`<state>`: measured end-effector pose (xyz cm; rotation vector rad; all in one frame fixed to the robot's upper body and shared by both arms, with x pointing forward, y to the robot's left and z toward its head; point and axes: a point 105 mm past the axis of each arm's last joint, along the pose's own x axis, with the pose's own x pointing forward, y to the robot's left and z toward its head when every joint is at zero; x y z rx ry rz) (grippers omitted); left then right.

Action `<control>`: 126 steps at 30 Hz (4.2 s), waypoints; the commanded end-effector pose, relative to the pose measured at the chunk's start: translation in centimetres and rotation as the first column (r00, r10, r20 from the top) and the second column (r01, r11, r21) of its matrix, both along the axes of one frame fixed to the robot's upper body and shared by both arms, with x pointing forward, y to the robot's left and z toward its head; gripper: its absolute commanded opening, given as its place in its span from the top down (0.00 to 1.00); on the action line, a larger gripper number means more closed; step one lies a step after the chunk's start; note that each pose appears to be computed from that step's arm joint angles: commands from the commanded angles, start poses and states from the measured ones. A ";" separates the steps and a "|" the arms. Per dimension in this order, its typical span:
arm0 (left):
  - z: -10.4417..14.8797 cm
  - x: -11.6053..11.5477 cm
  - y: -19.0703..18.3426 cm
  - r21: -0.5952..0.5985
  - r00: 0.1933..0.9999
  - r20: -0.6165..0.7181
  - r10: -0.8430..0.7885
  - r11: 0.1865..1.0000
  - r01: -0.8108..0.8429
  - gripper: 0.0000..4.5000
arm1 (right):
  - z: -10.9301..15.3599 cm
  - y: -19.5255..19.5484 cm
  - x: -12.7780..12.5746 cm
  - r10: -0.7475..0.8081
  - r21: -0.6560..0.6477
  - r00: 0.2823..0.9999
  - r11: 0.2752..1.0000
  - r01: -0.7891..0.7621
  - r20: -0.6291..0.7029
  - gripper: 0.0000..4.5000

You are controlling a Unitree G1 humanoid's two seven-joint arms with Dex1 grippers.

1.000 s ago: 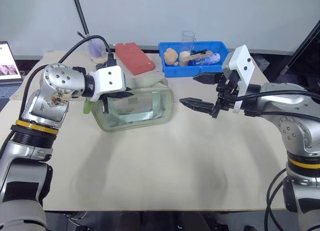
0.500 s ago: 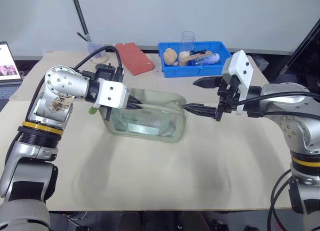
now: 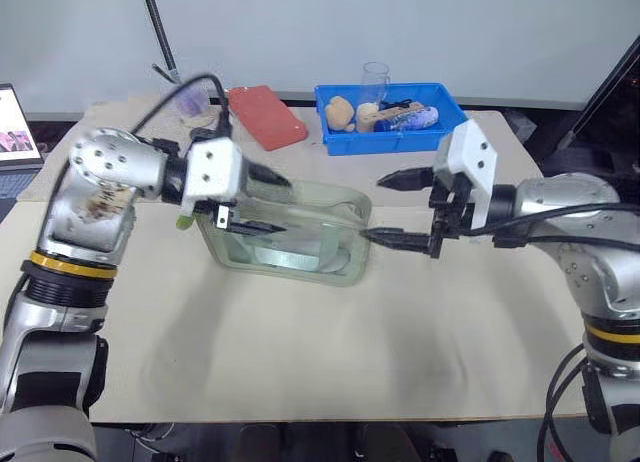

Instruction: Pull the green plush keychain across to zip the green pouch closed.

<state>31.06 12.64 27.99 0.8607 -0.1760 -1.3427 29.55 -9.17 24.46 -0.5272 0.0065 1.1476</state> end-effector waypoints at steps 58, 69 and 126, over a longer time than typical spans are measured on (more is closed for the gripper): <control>1.2 -0.5 7.7 -0.246 0.890 -0.154 0.428 0.856 -0.454 0.99 | -2.1 0.2 2.3 0.025 -0.081 0.994 0.997 -0.016 0.111 1.00; -0.7 0.7 3.2 -0.093 0.958 -0.038 0.285 0.953 -0.287 0.99 | -1.9 0.6 2.2 0.021 -0.068 0.993 0.998 -0.013 0.118 1.00; -6.0 0.8 9.4 -0.149 0.834 -0.268 0.482 0.834 -0.531 1.00 | 3.8 12.8 4.3 0.195 -0.015 0.953 0.980 -0.197 0.233 0.00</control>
